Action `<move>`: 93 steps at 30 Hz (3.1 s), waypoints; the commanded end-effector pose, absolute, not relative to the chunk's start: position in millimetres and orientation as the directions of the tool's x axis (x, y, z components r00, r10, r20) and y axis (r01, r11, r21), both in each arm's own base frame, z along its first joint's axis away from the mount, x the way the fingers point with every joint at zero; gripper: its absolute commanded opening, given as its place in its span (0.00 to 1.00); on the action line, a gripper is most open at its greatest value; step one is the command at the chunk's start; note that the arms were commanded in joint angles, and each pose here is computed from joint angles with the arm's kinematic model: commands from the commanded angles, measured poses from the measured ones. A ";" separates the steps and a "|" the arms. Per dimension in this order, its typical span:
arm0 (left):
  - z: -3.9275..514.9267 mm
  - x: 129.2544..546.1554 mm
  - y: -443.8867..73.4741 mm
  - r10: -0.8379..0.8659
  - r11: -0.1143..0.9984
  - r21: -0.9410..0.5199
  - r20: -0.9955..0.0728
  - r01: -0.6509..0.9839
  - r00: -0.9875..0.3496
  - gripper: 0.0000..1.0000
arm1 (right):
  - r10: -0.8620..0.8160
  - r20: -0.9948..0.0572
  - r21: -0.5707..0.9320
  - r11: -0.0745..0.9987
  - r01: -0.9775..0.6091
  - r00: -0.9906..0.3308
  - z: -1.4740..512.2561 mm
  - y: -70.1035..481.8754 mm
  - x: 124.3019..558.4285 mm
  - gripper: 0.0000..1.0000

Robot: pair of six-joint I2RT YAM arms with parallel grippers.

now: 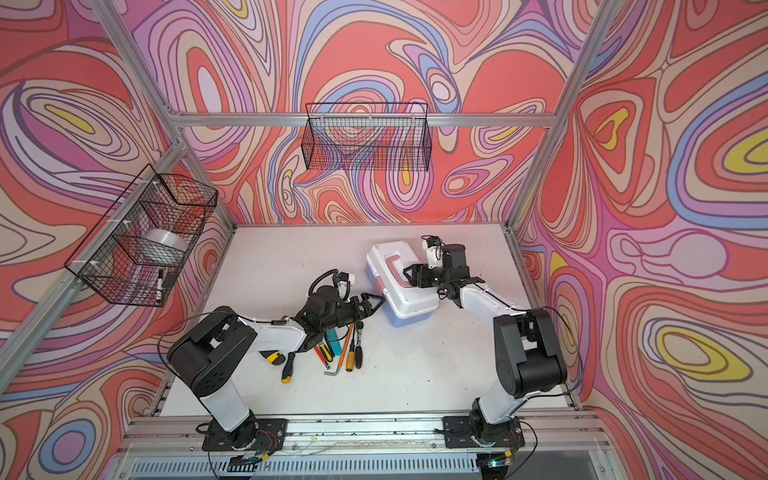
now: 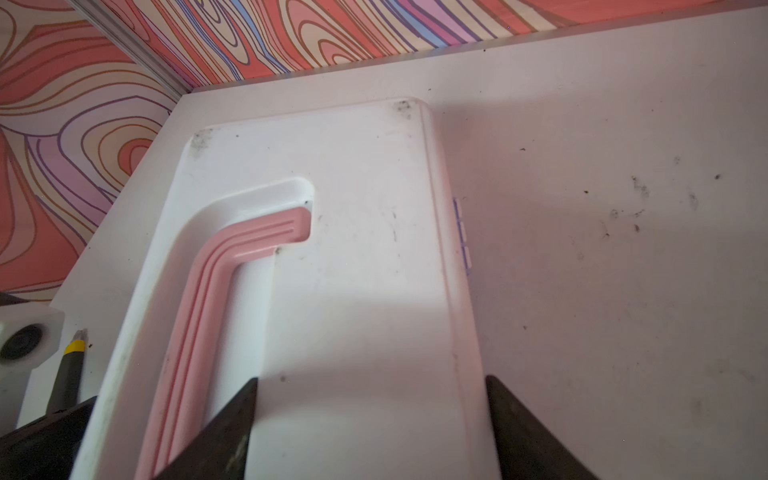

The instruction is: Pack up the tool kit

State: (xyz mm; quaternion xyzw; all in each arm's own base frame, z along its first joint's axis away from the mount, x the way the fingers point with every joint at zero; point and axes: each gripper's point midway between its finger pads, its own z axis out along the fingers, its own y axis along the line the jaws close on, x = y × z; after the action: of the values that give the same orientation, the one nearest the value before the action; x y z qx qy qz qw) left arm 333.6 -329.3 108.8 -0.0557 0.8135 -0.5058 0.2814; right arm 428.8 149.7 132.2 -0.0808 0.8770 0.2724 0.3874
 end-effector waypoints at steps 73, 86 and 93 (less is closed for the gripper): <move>231.6 393.1 -349.6 -0.574 -0.041 -0.946 -0.241 0.321 -0.783 0.38 | 0.207 -0.363 0.697 0.707 -0.117 -0.909 34.6 180.4 399.9 0.40; 242.0 386.1 -340.1 -0.595 -0.033 -0.938 -0.258 0.344 -0.761 0.36 | 0.220 -0.359 0.690 0.717 -0.099 -0.907 31.5 173.2 400.3 0.39; 248.4 383.5 -336.5 -0.602 -0.035 -0.934 -0.264 0.355 -0.753 0.34 | 0.237 -0.358 0.687 0.722 -0.082 -0.903 29.3 164.4 401.3 0.37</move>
State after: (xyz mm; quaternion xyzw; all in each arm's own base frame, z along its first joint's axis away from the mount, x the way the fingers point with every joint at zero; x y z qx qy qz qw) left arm 413.7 -318.9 159.1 -0.1924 0.6849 -0.6341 0.3030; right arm 465.2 155.5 120.9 0.0344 0.8355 0.4055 0.3692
